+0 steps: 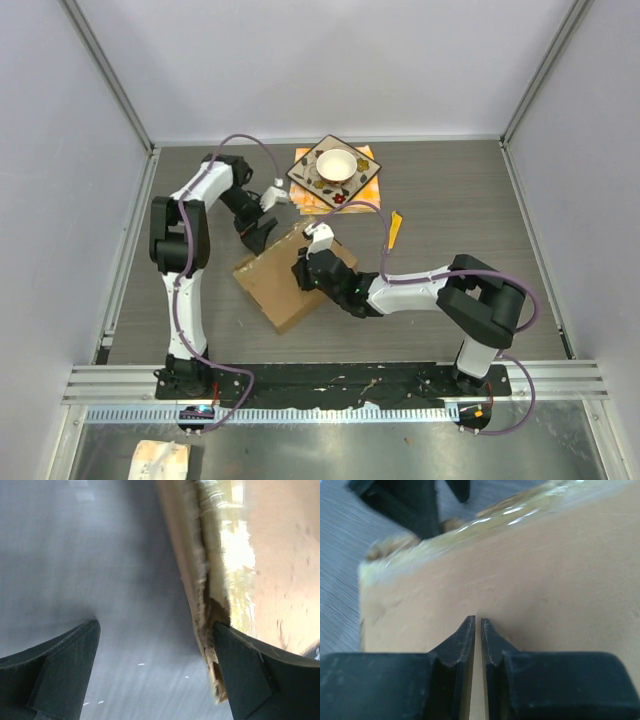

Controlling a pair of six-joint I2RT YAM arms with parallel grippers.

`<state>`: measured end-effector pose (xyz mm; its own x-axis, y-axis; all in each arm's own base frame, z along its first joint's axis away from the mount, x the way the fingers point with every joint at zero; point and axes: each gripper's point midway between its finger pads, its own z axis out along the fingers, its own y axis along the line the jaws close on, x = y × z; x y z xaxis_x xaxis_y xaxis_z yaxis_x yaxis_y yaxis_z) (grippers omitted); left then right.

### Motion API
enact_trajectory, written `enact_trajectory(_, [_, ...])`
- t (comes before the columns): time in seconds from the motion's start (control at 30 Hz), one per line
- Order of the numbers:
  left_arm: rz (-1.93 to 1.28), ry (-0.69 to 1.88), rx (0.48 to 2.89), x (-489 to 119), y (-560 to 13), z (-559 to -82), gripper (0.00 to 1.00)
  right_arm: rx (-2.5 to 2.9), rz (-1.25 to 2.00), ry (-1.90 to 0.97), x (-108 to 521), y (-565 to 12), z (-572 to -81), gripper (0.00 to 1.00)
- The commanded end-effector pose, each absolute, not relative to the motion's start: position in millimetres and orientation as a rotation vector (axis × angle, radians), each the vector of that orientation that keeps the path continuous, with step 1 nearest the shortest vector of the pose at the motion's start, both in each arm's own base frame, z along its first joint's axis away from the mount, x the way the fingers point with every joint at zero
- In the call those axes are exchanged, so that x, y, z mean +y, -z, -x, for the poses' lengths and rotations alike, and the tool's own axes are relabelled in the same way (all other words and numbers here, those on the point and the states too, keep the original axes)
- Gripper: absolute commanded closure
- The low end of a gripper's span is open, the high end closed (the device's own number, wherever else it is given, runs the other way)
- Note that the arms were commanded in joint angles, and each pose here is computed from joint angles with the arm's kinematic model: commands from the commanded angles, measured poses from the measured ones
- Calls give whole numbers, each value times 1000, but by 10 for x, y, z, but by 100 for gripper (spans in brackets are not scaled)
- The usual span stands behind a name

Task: Unpack the express box
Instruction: Open the express box at the center of the board.

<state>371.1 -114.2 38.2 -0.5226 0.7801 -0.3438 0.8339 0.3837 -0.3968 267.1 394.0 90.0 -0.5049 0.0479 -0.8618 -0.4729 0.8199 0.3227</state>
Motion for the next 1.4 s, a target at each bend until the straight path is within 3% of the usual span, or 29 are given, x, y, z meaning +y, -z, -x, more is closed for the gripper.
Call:
enact_trajectory(0.0, [-1835,1254,2554,-1251,-796,-2390,0,2065,262,-668,3716,-874,-2526,86])
enact_trajectory(0.1, [-1966,1288,2521,-1307,-801,-2089,0,2119,261,-632,3436,-734,-2366,91])
enact_trajectory(0.27, [-1853,1306,2537,-1446,-826,-2098,0,2159,168,-643,3014,-624,-2128,94])
enact_trajectory(0.67, [-1355,832,2765,-1461,-477,-2531,0,2195,157,-632,2841,-445,-1928,98])
enact_trajectory(0.77, [-1329,849,2788,-1462,-469,-2475,14,2201,157,-639,2840,-419,-1908,99])
enact_trajectory(0.97, [-1377,885,2788,-1495,-505,-2233,11,2205,141,-641,2808,-390,-1881,99])
enact_trajectory(1.07, [-1374,1002,2794,-1556,-563,-2099,18,2201,133,-636,2801,-400,-1897,99])
enact_trajectory(1.3, [-1430,1146,2803,-1638,-531,-1936,82,2199,131,-616,2794,-404,-1918,99])
enact_trajectory(1.37, [-1435,1237,2796,-1688,-569,-1869,93,2201,134,-617,2799,-402,-1913,99])
